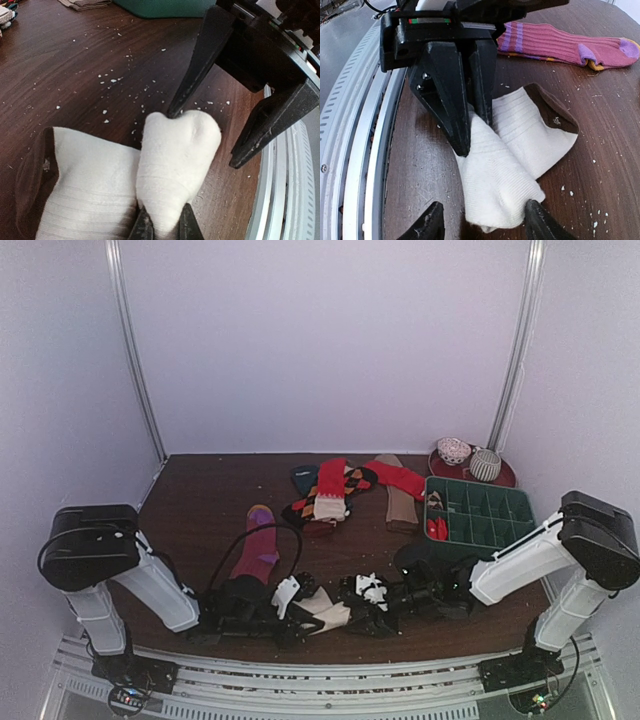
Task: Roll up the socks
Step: Roll a pair of socks at the center of the board.
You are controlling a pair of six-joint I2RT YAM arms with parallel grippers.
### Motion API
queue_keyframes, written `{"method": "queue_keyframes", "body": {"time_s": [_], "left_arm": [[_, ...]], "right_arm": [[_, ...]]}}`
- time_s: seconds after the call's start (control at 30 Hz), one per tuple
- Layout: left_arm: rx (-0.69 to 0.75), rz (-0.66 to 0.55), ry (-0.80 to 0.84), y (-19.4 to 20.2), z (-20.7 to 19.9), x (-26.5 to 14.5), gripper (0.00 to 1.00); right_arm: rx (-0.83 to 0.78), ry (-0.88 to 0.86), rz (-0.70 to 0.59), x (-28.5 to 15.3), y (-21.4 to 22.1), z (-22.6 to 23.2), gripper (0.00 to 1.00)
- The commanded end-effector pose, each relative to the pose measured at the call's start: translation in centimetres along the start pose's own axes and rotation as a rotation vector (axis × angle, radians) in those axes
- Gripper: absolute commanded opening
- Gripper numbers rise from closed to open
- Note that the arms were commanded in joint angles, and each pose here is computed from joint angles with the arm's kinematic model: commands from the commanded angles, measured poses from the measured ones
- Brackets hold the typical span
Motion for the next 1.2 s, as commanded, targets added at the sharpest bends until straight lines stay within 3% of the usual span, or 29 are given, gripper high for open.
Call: {"method": "queue_keyframes", "body": {"time_s": [0.0, 0.47, 0.7, 0.9, 1.07, 1.17], "left_arm": [[-0.066, 0.377, -0.062, 7.9, 1.5, -1.2, 0.0], [-0.049, 0.375, -0.043, 8.0, 1.6, -0.7, 0.0], [-0.034, 0.368, -0.04, 7.8, 1.7, -0.6, 0.0], [0.024, 0.332, -0.071, 6.6, 1.8, -0.8, 0.0], [0.153, 0.278, -0.172, 2.4, 1.8, -1.8, 0.28], [0.201, 0.198, -0.235, -0.7, 1.6, -3.3, 0.36]], "right_arm": [[0.012, -0.047, -0.031, 0.7, -0.1, 0.5, 0.56], [-0.022, -0.213, 0.025, 3.2, -0.6, 1.5, 0.51], [0.028, -0.334, 0.145, 5.0, 0.0, 2.5, 0.36], [0.183, -0.34, 0.259, 4.8, 0.8, 2.7, 0.24], [0.277, -0.24, 0.328, 3.0, 1.6, 2.8, 0.24], [0.288, -0.212, 0.339, 2.0, 1.8, 2.9, 0.25]]}}
Point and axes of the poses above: each gripper's point midway between its finger pads, its own x axis out along the fingers, its own z axis along the line the jaws close on, y = z × x, the point moved 8 cm from there along -x, back along the fingers, and after that the axes turned 6 degrees about x, right-handed, at the moved point
